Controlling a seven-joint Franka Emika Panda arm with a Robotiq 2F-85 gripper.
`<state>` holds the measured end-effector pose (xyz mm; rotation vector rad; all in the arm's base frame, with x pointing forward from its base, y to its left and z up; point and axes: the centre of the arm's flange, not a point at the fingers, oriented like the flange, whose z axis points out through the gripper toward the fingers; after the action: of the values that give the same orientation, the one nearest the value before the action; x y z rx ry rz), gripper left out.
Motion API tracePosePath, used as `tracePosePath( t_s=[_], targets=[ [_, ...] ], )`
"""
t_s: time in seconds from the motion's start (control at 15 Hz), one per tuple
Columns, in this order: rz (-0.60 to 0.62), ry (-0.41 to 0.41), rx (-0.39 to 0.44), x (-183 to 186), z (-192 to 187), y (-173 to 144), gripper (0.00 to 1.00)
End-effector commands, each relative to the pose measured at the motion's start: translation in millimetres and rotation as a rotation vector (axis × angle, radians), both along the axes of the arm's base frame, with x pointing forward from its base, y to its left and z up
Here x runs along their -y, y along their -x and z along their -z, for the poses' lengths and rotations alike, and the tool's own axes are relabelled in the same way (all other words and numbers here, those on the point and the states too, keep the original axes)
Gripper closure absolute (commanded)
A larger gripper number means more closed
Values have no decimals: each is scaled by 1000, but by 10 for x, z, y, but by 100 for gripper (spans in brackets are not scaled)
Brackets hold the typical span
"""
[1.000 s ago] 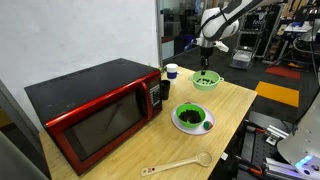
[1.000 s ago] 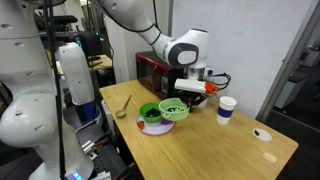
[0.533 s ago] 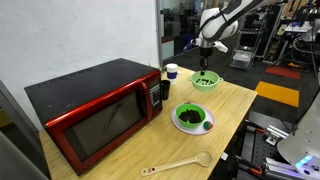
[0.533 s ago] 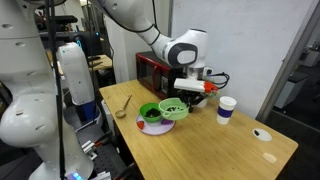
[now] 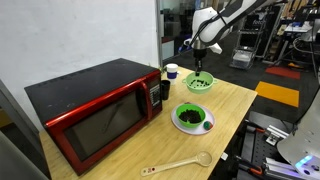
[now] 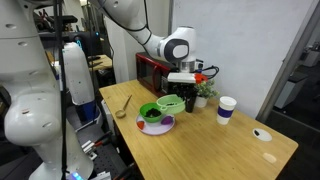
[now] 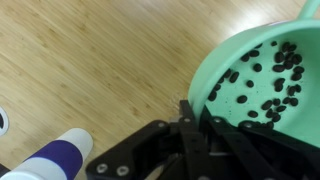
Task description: Pour the contents in the green pot into the green bowl
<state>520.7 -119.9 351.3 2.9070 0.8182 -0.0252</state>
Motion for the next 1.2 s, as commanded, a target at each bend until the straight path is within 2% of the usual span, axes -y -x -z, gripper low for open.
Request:
tracePosePath(
  t_s=[0.0, 0.47, 0.8, 1.13],
  targets=[
    [-10, 64, 32, -223, -114, 43, 98],
    [-141, 220, 106, -676, -299, 114, 98],
    [-246, 259, 117, -1023, -306, 315, 98],
    [-252, 336, 146, -1183, -237, 453, 98]
  ],
)
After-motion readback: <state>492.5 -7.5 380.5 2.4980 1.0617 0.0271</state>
